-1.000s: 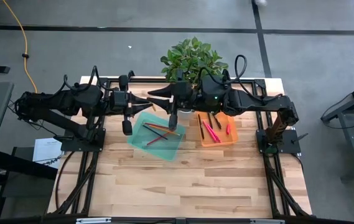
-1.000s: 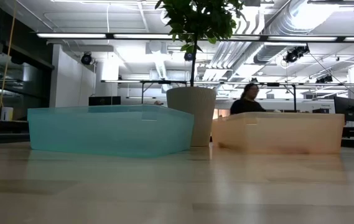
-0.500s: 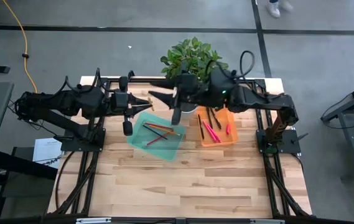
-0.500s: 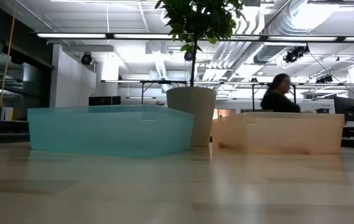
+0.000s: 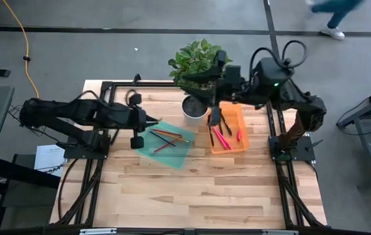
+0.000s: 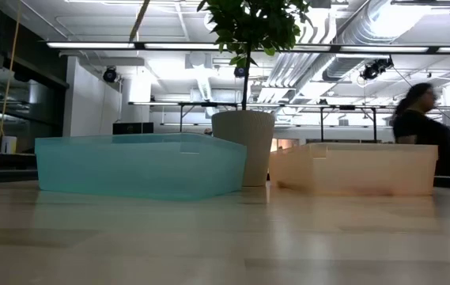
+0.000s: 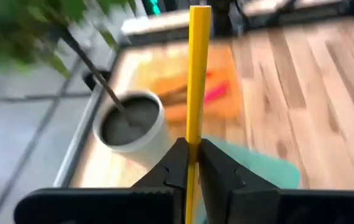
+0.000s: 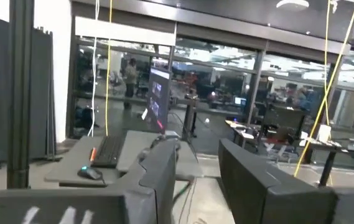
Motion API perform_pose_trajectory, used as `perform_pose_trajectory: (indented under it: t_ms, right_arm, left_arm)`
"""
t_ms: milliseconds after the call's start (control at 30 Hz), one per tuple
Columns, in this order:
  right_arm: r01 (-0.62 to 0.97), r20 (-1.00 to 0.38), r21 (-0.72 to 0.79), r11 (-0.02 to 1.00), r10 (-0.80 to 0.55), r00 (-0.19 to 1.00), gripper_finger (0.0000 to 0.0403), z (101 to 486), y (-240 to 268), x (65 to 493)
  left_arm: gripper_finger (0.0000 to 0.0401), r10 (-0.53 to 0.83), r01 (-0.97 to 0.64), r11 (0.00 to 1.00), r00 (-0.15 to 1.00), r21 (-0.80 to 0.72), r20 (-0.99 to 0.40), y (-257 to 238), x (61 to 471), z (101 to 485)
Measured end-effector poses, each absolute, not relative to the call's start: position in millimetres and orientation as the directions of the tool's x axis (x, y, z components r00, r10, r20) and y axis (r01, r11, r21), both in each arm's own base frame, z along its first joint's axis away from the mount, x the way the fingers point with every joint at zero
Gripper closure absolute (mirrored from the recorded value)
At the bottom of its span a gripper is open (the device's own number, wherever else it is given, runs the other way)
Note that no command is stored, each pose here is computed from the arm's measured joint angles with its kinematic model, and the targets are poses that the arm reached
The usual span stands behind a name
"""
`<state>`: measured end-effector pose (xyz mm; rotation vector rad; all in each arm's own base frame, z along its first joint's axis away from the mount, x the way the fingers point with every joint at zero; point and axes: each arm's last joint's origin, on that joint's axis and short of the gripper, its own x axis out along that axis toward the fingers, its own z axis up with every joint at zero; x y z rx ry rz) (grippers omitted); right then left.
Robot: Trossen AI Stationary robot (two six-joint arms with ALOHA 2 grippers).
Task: Sort pens & pencils
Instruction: Put the yellow pencil into the blue bin
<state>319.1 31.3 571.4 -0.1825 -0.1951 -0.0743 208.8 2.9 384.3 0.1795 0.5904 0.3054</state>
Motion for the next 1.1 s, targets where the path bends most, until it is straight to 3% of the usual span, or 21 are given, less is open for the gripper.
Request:
perform_pose_trajectory:
  t_ms: [433, 767, 1100]
  right_arm:
    - [0.086, 0.103, -0.106, 0.991, -0.075, 0.992, 0.0288, 582, 25, 271]
    - [0.147, -0.001, -0.044, 0.988, -0.147, 0.989, 0.0288, 584, 18, 227]
    - [0.167, -0.096, -0.007, 0.986, -0.167, 0.981, 0.0288, 575, 18, 225]
  left_arm:
    - [0.0385, 0.186, -0.195, 0.979, 0.776, 0.051, -0.602, 30, 227, 288]
    - [0.0384, 0.139, -0.18, 0.983, 0.674, 0.021, -0.726, 38, 221, 243]
    - [0.0384, 0.083, -0.115, 0.993, 0.558, 0.022, -0.826, 39, 240, 208]
